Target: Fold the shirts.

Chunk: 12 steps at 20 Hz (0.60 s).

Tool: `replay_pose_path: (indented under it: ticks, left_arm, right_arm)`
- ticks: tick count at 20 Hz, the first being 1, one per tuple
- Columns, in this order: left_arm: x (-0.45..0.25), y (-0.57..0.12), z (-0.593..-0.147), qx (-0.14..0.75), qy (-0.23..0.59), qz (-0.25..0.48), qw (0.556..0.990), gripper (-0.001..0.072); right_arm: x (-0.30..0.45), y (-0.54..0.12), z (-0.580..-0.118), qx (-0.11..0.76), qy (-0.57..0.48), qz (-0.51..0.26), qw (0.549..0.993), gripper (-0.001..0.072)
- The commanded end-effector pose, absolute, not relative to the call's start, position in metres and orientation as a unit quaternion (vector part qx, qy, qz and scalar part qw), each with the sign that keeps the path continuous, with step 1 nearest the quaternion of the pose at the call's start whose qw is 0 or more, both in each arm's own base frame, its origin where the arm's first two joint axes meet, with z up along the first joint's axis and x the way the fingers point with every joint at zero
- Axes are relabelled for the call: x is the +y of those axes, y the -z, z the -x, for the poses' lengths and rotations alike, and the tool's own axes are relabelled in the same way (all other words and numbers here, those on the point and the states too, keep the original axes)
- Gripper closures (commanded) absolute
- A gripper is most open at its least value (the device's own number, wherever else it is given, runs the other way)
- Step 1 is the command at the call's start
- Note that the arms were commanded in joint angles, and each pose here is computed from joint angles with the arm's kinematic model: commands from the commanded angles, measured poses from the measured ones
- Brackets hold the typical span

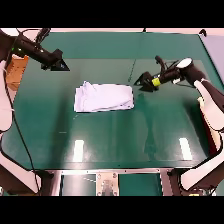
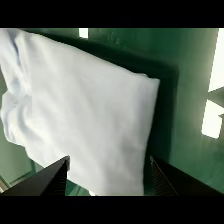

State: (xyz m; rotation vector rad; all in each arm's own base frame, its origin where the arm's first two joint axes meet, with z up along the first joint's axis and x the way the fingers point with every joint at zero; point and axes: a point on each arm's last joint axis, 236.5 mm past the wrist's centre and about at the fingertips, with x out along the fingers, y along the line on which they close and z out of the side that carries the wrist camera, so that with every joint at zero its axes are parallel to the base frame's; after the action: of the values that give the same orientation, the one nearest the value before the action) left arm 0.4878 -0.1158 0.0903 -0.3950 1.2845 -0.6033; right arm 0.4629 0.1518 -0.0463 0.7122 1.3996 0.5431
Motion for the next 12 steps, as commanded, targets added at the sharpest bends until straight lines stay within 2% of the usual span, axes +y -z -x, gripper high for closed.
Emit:
replay_pose_path:
  ticks: [1,3,5,6,7,8,10,12]
  left_arm:
    - [-0.116,-0.091,-0.490,0.583,0.271,0.186,0.743,0.0684]
    - [-0.116,-0.091,-0.490,0.584,0.271,0.186,0.742,0.0684]
    - [-0.116,-0.091,-0.489,0.585,0.271,0.185,0.741,0.0684]
    - [-0.116,-0.091,-0.488,0.586,0.272,0.185,0.741,0.0684]
    - [-0.116,-0.091,-0.488,0.587,0.272,0.185,0.740,0.0684]
    - [-0.116,-0.091,-0.487,0.588,0.272,0.184,0.739,0.0684]
    - [-0.116,-0.091,-0.487,0.588,0.273,0.184,0.739,0.0684]
    - [-0.116,-0.091,-0.486,0.589,0.273,0.184,0.738,0.0684]
  right_arm:
    - [0.167,0.088,-0.446,0.638,-0.234,-0.350,0.645,0.0145]
    - [0.194,0.098,-0.445,0.639,-0.250,-0.374,0.624,0.0145]
    - [0.216,0.106,-0.446,0.635,-0.254,-0.380,0.622,0.0149]
    - [0.225,0.107,-0.447,0.633,-0.255,-0.377,0.626,0.0272]
    - [0.232,0.103,-0.448,0.630,-0.267,-0.368,0.630,0.0574]
    - [0.237,0.094,-0.450,0.626,-0.281,-0.361,0.632,0.0688]
    - [0.244,0.060,-0.460,0.608,-0.317,-0.346,0.641,0.0690]
    - [0.238,0.003,-0.484,0.562,-0.338,-0.338,0.675,0.0691]
